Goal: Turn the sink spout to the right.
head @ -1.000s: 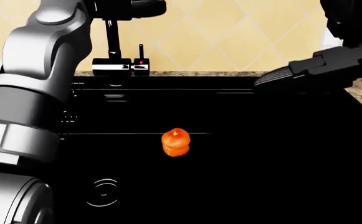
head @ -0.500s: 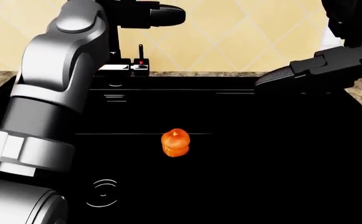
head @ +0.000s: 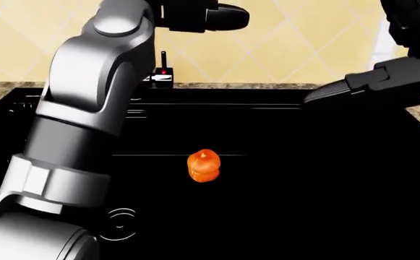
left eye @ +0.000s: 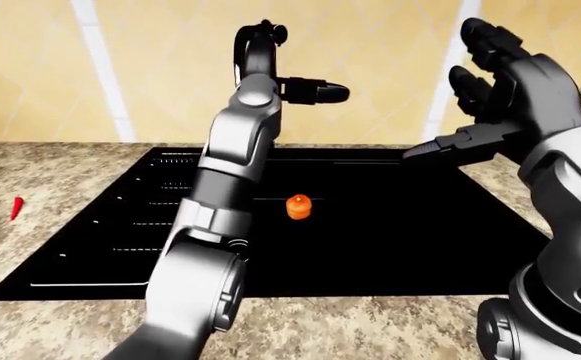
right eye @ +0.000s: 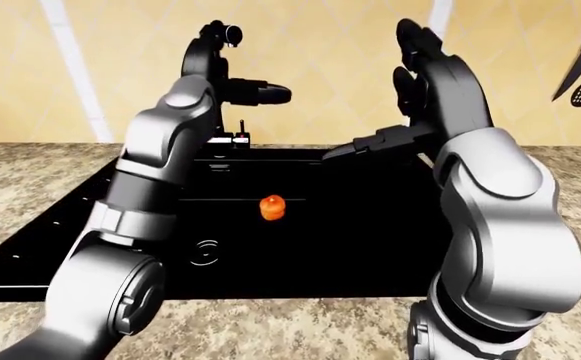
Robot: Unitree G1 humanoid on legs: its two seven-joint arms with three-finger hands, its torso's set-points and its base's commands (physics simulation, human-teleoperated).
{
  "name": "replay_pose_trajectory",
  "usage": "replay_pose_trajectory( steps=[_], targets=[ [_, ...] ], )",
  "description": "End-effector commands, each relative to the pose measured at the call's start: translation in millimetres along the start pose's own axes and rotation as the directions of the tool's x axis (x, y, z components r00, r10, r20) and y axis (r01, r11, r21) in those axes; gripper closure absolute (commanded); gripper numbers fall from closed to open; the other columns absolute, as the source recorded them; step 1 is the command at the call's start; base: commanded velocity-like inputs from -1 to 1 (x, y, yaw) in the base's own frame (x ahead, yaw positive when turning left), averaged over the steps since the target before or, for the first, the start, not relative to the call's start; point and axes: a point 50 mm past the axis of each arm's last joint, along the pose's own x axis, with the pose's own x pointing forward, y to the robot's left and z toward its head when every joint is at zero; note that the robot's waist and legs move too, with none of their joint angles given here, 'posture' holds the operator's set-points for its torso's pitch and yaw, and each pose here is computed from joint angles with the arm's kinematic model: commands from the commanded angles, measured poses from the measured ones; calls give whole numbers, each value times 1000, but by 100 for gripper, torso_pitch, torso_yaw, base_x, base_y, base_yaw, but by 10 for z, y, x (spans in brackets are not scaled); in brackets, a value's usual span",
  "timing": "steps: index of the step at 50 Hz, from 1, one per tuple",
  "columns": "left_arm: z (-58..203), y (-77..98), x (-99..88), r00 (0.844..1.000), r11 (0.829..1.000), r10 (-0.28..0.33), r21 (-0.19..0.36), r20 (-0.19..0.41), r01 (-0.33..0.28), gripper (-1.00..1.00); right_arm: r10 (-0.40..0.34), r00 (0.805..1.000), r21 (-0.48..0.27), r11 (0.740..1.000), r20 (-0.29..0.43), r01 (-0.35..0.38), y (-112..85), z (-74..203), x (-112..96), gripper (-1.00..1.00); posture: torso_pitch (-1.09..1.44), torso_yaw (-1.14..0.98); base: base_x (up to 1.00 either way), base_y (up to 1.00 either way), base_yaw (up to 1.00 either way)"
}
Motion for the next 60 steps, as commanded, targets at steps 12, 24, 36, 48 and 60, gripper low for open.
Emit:
replay_pose_trajectory(
  steps=[12, 24, 36, 48, 60],
  targets=[
    [257, -82, -74, 995, 1000, -12, -6, 97, 13, -100, -25, 998, -13, 1000, 65, 26, -45, 126, -40, -100, -40, 0, 0, 0, 0],
    [248, -153, -59, 996, 1000, -20, 0, 90, 20, -100, -28, 997, -13, 1000, 66, 29, -63, 128, -57, -100, -40, 0, 0, 0, 0],
    [227, -245, -71, 996, 1000, -30, 9, 82, 30, -100, -30, 997, -14, 999, 69, 31, -77, 139, -74, -100, -40, 0, 0, 0, 0],
    [252, -329, -56, 996, 999, -41, 18, 81, 40, -100, -33, 997, -17, 999, 69, 34, -87, 147, -96, -100, -40, 0, 0, 0, 0],
    [193, -324, 8, 997, 999, -33, 18, 64, 32, -100, -35, 997, -18, 999, 70, 36, -91, 157, -109, -100, -40, 0, 0, 0, 0]
  ],
)
